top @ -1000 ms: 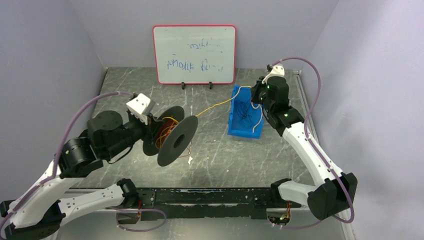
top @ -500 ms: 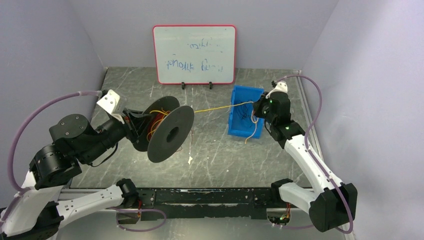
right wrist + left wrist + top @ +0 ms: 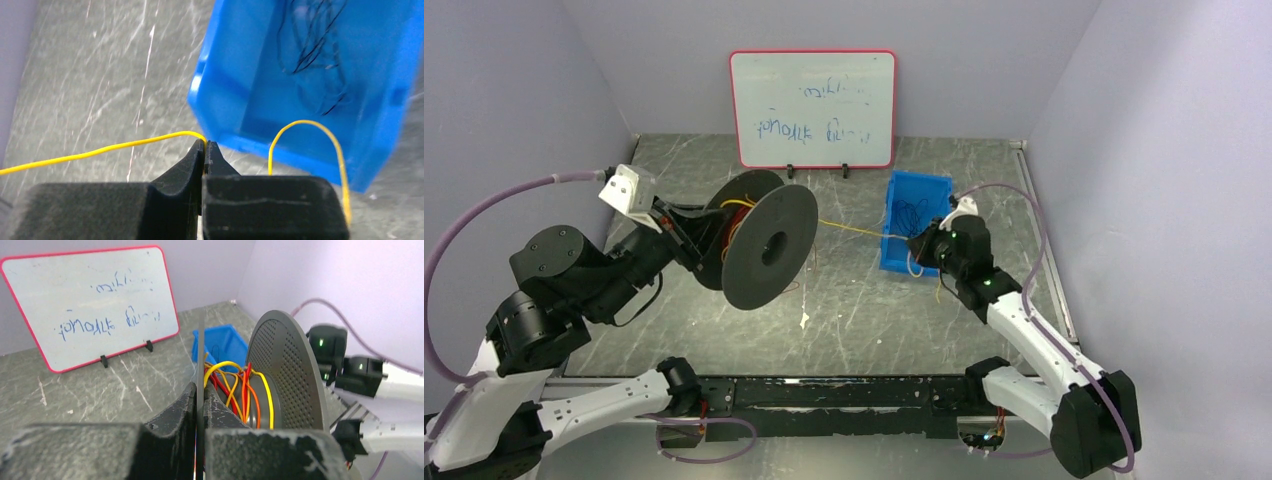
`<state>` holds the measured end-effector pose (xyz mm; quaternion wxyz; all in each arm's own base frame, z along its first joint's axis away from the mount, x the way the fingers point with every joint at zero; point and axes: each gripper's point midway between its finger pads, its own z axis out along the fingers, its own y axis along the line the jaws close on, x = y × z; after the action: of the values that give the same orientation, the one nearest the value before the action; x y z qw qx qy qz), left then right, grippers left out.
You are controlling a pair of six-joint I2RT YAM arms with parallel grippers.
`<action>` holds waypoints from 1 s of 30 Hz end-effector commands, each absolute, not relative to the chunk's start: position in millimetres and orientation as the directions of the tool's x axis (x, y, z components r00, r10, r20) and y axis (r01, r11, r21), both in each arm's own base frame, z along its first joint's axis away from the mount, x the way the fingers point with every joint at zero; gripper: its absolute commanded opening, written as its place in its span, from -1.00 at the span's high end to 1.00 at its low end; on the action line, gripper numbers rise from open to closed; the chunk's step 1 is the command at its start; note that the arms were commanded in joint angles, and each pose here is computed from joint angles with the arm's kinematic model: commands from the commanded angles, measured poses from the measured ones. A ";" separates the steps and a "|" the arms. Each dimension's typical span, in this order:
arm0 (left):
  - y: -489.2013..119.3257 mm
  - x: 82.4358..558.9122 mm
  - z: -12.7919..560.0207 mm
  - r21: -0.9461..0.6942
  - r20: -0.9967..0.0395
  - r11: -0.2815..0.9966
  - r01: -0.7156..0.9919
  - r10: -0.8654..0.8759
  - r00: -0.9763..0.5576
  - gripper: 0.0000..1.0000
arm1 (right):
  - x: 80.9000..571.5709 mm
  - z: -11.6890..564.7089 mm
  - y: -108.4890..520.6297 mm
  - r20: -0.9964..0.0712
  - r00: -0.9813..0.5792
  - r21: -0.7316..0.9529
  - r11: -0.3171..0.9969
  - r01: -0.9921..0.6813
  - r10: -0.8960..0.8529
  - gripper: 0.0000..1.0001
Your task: Wrap the cables
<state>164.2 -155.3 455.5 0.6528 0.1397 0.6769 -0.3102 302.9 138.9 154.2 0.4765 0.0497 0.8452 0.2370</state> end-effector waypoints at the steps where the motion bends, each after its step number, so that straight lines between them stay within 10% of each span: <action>1: -142.5 169.1 530.6 -0.383 -0.872 0.719 0.580 -0.489 0.030 0.86 | 283.4 138.2 163.8 -0.772 -0.559 0.460 0.873 -0.161 0.304 1.00; 30: -201.9 261.8 520.0 -0.520 -0.807 0.775 0.360 -0.584 0.092 0.86 | 161.2 80.5 365.7 -0.754 -0.657 0.436 0.762 -0.479 0.019 1.00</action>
<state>254.6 -213.9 467.8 0.6878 -0.0100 0.6682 -0.2834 167.8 345.3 72.3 0.3840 -0.1208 0.8600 0.3136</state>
